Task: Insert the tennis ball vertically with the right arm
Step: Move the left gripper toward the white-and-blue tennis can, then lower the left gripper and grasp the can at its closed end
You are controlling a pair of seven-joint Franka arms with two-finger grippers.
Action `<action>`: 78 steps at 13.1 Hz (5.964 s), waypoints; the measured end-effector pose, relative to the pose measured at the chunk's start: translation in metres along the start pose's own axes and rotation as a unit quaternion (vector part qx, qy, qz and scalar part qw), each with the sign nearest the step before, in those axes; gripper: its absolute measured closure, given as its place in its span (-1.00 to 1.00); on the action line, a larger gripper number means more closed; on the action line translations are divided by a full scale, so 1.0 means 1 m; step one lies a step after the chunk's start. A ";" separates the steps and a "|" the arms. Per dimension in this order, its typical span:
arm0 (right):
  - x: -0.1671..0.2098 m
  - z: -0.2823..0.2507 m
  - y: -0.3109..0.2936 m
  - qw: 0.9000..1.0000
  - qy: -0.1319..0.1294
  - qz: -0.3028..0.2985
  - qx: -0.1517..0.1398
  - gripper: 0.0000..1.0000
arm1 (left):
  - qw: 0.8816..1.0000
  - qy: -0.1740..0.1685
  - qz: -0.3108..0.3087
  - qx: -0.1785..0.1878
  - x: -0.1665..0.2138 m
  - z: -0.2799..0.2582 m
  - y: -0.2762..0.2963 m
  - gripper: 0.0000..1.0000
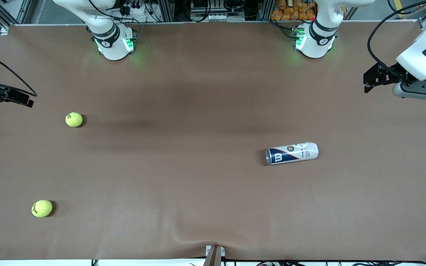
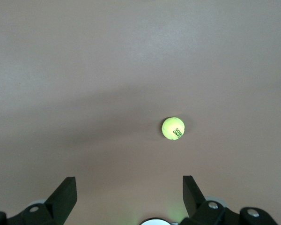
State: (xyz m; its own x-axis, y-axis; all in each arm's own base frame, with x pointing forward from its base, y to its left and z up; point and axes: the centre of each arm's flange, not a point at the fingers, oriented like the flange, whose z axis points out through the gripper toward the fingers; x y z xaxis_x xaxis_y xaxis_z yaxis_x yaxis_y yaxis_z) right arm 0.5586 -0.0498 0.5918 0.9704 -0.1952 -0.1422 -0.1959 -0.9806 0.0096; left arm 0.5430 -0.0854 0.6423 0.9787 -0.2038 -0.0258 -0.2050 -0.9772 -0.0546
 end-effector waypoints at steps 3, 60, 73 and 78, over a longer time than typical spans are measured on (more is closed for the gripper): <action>0.001 0.004 0.000 1.000 -0.007 0.000 -0.001 -1.00 | 1.000 -0.005 0.004 0.000 0.003 0.006 0.004 -1.00; 0.008 0.017 -0.034 0.999 0.000 -0.047 -0.001 -1.00 | 0.818 -0.228 0.510 0.139 0.093 0.296 0.185 -1.00; -0.007 -0.031 -0.023 0.996 0.031 -0.086 0.002 -1.00 | 0.801 -0.269 0.518 0.131 0.093 0.351 0.183 -1.00; -0.024 -0.046 -0.025 0.997 0.035 -0.062 0.007 -1.00 | 0.785 -0.296 0.523 0.149 0.094 0.383 0.176 -1.00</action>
State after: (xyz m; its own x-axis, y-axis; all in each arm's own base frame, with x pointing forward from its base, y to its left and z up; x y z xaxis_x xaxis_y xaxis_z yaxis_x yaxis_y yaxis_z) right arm 0.5472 -0.0211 0.6403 0.9946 -0.0745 -0.0718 -0.0759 -0.9970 -0.0168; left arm 0.5935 -0.2546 0.2479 0.1134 -0.7362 -0.6672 -0.9728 -0.2187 0.0761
